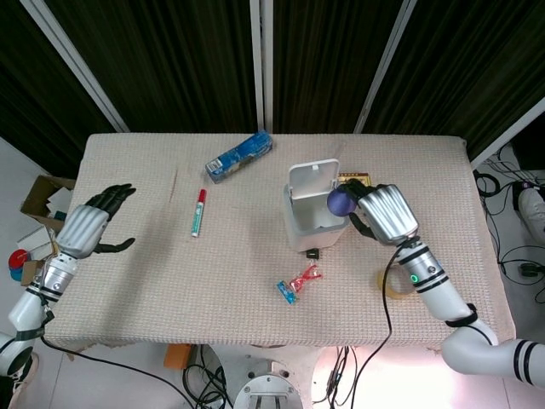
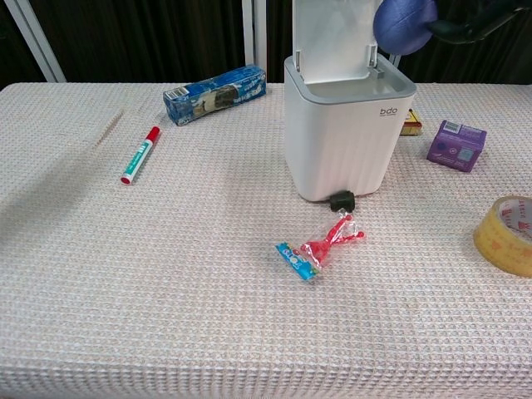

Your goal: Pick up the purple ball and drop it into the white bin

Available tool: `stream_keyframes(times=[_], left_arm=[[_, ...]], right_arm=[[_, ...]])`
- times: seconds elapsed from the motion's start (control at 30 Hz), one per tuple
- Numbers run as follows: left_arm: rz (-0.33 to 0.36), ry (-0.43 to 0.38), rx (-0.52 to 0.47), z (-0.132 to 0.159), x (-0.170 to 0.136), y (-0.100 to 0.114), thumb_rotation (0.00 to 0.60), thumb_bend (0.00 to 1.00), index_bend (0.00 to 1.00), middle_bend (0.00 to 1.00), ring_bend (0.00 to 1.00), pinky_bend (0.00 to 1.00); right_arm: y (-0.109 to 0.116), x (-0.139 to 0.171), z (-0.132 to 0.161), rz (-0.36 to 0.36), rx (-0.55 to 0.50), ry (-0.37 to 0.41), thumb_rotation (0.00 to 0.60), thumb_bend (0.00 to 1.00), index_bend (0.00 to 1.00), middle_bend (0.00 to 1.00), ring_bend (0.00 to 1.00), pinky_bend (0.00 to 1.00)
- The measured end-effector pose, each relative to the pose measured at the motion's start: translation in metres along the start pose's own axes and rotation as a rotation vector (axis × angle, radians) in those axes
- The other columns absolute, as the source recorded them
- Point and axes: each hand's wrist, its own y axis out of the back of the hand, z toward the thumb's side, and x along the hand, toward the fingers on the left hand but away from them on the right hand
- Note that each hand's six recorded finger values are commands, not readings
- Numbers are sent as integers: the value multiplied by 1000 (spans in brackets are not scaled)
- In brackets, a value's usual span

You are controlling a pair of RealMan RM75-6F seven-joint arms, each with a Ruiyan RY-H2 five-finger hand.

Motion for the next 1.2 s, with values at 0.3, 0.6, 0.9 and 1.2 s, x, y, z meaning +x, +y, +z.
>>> stream_keyframes(times=[0.3,0.6,0.9,1.2], left_arm=[[0,11,-2,-6,-4,1,513,228,73,66,71,226],[6,8,-1,-6,-5,2,515,228,73,66,71,226],[33,12,3,-9,-12,7,516,228,73,67,71,226],[74,32,42,-16,-39,10,513,227,73,67,71,226]], right_arm=[[-18,-13,15,16,16,-8,600,275,100,218,171,399],[-19,-9,20,51,0,11,600,186,0,53,5,235],[-14,38,-5,52,14,-43,600,151,0,0,0,145],[-27,147,-70,59,11,-272,600,144,0,0,0,0]])
